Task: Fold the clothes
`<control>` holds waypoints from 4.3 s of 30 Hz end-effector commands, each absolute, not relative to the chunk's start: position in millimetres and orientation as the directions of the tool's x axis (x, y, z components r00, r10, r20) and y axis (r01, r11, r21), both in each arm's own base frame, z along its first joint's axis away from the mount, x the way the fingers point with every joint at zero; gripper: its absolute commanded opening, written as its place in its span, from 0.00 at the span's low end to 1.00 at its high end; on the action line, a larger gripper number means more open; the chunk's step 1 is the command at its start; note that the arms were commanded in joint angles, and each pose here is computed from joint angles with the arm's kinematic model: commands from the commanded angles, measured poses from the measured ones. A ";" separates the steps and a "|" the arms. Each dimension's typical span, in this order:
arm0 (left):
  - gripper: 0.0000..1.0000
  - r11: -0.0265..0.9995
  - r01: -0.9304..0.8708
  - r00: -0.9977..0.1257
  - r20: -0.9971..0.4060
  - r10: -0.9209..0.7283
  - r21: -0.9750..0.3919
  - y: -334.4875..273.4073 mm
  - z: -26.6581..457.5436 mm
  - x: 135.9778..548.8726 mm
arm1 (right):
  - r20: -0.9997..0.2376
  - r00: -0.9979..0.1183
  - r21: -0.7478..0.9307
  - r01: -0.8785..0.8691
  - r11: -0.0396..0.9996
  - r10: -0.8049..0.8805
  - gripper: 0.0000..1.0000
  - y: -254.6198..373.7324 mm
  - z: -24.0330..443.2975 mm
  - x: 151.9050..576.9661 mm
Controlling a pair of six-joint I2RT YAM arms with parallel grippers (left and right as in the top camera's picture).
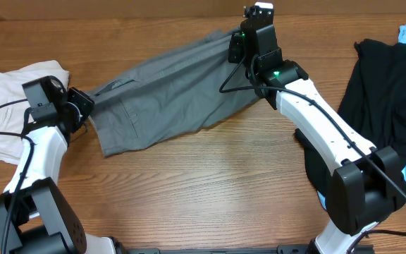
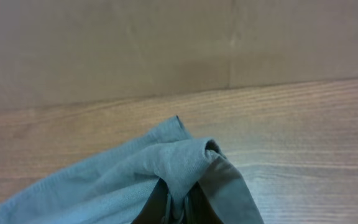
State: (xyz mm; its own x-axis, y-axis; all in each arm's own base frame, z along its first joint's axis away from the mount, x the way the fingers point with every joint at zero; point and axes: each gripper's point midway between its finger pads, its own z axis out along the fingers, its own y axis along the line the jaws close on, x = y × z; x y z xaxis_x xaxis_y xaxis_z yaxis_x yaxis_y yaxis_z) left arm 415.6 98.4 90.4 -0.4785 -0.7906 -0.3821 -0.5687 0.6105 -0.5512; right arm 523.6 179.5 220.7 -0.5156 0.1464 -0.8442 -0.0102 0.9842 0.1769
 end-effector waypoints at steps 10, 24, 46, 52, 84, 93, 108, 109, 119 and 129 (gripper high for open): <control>0.13 0.609 -0.633 -0.399 -0.473 -0.785 -0.477 127.8 88.8 422.9 | -0.888 -0.417 0.196 0.033 0.980 0.192 0.04 168.2 214.1 565.7; 0.13 0.586 -0.658 -0.344 -0.503 -0.793 -0.473 135.9 93.5 426.7 | -0.911 -0.349 0.225 0.022 0.974 0.218 1.00 172.0 210.3 584.4; 1.00 0.699 -0.380 -0.596 -0.418 -0.686 -0.606 63.8 101.4 433.7 | -0.308 -0.916 0.418 0.113 0.901 0.257 0.99 121.4 78.3 480.4; 1.00 0.816 -0.413 -0.592 -0.562 -0.578 -0.404 82.8 92.8 436.8 | -0.202 -0.940 0.414 0.173 0.893 0.276 0.90 131.0 34.9 472.4; 1.00 0.798 -0.519 -0.587 -0.550 -0.594 -0.307 99.4 30.7 446.6 | 0.029 -0.765 -0.083 0.640 0.764 0.643 0.04 57.3 -1.7 380.7; 1.00 0.847 -0.335 -0.618 -0.582 -0.529 -0.413 72.8 60.6 468.8 | 0.065 -0.766 -0.125 0.629 0.767 0.639 0.04 57.4 0.7 366.7; 1.00 0.812 -0.455 -0.791 -0.252 -0.557 -0.365 43.7 64.3 377.3 | -0.199 -0.852 0.109 0.472 0.875 0.485 0.77 65.3 90.2 427.5; 1.00 0.800 -0.477 -0.788 -0.226 -0.573 -0.363 42.6 59.2 372.6 | -0.209 -0.852 0.115 0.467 0.877 0.480 0.77 65.3 95.0 427.9; 0.78 0.784 -0.517 -0.765 -0.225 -0.604 -0.345 52.1 8.0 388.9 | -0.212 -0.851 0.117 0.466 0.877 0.481 0.77 64.1 108.9 420.1; 0.40 0.755 -0.524 -0.797 -0.086 -0.598 -0.394 33.1 -45.9 382.9 | -0.212 -0.851 0.118 0.467 0.877 0.481 0.76 64.1 108.9 420.1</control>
State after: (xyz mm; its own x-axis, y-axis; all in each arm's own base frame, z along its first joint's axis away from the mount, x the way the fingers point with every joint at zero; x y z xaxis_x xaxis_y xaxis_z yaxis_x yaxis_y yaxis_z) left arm 413.9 47.9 5.2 -0.7658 -0.5914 -0.2527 -0.4675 0.7818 -0.4126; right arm 414.8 67.0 95.7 -0.8580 0.4831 -0.1744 0.4713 0.8755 0.1066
